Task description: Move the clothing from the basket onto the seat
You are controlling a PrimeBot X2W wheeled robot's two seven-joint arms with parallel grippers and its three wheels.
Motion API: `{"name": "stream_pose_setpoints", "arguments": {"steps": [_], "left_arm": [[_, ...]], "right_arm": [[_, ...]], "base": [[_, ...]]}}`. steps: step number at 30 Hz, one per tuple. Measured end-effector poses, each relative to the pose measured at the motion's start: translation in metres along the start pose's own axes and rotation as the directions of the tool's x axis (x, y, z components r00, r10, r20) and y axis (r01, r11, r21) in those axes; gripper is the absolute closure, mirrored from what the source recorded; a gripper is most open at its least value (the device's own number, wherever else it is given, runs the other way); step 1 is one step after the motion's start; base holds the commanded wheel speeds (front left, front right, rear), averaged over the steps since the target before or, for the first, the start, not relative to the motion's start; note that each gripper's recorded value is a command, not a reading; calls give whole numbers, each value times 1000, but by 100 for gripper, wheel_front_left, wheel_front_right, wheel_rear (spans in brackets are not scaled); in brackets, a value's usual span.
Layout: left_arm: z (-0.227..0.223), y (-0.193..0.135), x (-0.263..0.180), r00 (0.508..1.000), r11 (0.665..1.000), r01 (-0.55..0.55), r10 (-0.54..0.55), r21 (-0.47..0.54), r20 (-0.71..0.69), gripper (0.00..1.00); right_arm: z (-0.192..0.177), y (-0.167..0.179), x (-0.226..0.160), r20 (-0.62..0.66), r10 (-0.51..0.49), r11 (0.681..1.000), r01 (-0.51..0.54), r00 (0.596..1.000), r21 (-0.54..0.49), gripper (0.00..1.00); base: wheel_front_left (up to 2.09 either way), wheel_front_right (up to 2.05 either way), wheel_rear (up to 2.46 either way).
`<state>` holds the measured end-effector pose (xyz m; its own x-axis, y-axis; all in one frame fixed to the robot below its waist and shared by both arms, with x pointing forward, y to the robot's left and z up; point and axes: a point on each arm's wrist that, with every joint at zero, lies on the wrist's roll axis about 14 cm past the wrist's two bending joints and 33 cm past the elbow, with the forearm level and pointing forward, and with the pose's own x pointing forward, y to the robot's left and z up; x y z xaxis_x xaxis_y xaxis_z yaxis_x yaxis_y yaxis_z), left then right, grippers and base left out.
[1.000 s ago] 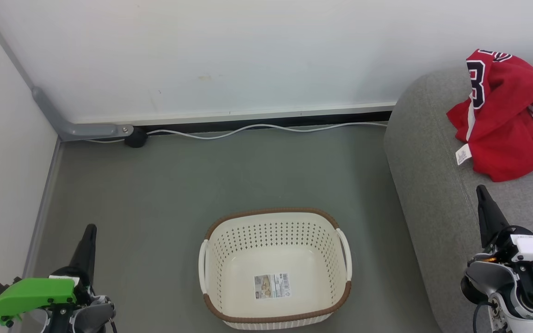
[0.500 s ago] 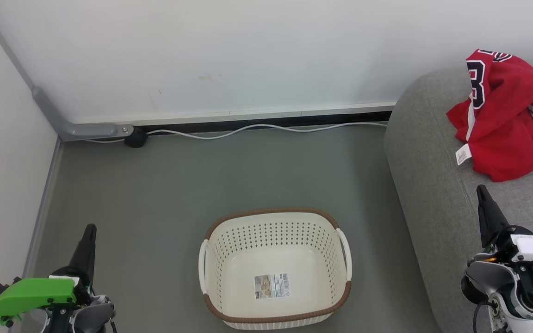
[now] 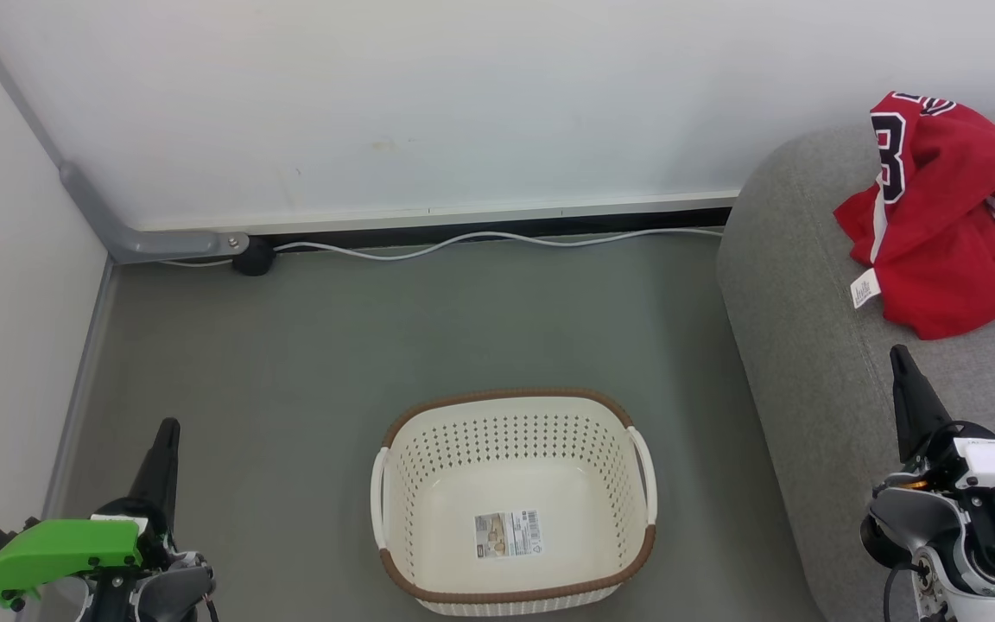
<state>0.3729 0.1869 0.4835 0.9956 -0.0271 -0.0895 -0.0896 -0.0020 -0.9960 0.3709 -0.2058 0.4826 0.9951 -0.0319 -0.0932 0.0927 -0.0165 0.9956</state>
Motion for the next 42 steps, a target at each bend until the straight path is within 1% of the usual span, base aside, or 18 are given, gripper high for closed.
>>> {"name": "stream_pose_setpoints", "arguments": {"steps": [42], "left_arm": [[0,-1,0,1000,1000,6,-6,0,1,100]], "right_arm": [[0,0,0,0,1,1000,-1,1000,2,100]], "base": [[0,0,0]]}}
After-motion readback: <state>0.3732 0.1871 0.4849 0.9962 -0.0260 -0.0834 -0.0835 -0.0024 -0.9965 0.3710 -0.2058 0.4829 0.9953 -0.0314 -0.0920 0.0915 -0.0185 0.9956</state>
